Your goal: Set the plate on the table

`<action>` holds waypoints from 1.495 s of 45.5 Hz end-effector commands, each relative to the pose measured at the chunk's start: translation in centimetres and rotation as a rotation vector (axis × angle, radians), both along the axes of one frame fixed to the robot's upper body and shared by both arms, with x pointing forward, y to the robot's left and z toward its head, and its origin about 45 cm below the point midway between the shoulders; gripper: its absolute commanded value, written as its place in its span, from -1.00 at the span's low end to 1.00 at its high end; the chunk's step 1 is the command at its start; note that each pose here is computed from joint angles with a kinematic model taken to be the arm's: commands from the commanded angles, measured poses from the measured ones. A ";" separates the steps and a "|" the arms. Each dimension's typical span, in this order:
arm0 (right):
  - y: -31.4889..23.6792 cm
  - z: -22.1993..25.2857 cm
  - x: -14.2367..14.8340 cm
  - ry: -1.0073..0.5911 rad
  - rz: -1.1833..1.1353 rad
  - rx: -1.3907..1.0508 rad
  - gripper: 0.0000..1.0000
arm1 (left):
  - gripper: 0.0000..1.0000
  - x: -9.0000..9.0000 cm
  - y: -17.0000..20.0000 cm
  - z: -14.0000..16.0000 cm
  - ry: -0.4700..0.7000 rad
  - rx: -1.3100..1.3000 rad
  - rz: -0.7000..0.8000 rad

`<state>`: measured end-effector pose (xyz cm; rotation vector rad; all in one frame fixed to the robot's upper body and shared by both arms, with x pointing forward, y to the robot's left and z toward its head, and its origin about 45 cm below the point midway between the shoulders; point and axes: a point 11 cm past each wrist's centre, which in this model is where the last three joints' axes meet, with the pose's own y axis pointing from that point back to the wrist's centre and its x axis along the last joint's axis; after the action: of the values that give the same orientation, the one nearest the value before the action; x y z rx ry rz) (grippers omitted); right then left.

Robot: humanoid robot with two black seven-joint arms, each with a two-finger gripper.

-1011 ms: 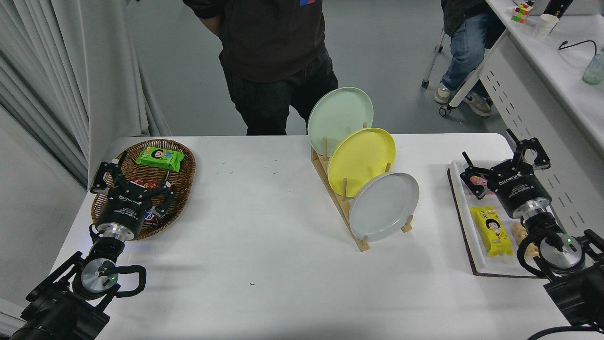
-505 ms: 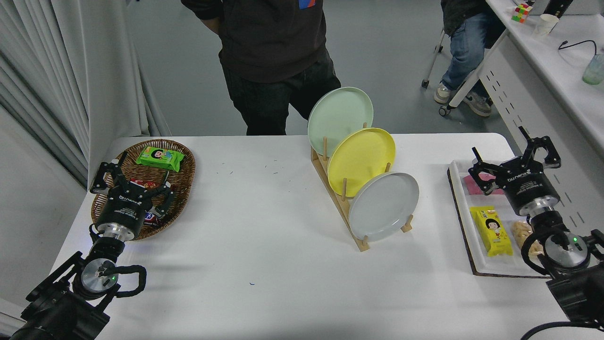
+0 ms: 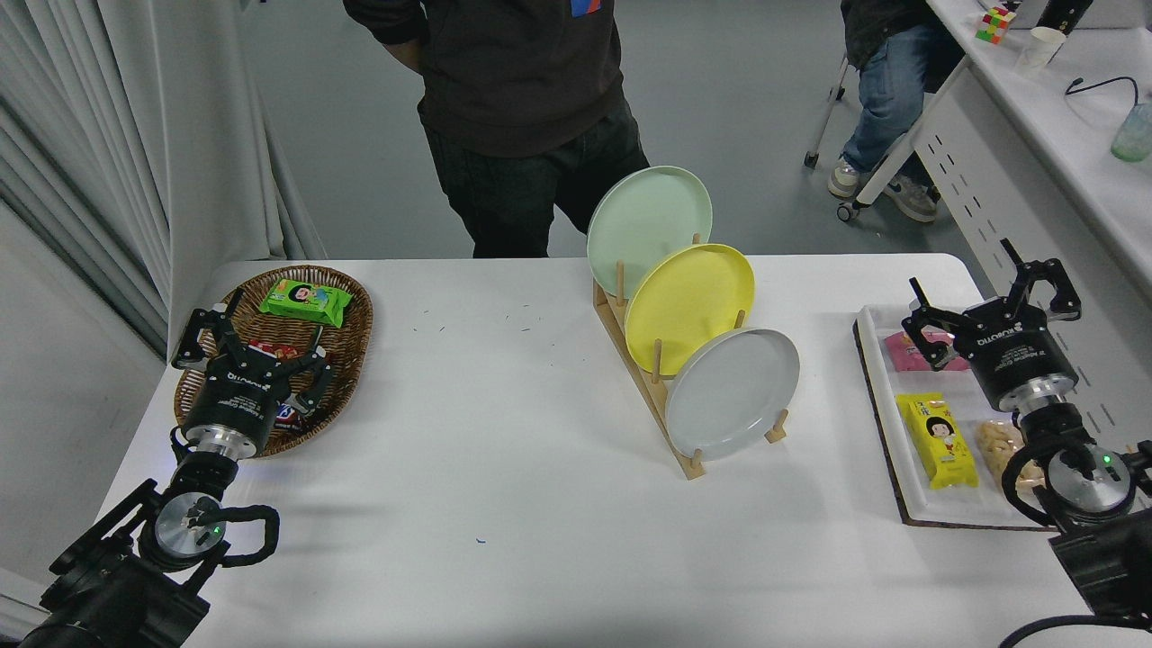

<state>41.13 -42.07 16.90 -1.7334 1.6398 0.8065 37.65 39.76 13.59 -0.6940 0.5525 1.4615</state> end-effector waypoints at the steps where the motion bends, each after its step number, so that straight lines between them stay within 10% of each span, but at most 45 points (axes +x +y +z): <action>1: 0.0 0.0 -0.2 0.001 0.024 -0.017 1.00 | 0.96 0.0 0.0 0.0 0.000 -0.001 0.000; 68: 0.1 10.6 3.7 0.113 0.447 -0.718 1.00 | 0.96 0.0 0.0 0.0 0.000 0.001 0.001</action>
<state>44.40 -42.84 26.20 -2.4539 1.7518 0.5840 37.65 39.75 13.59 -0.6944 0.5525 1.4611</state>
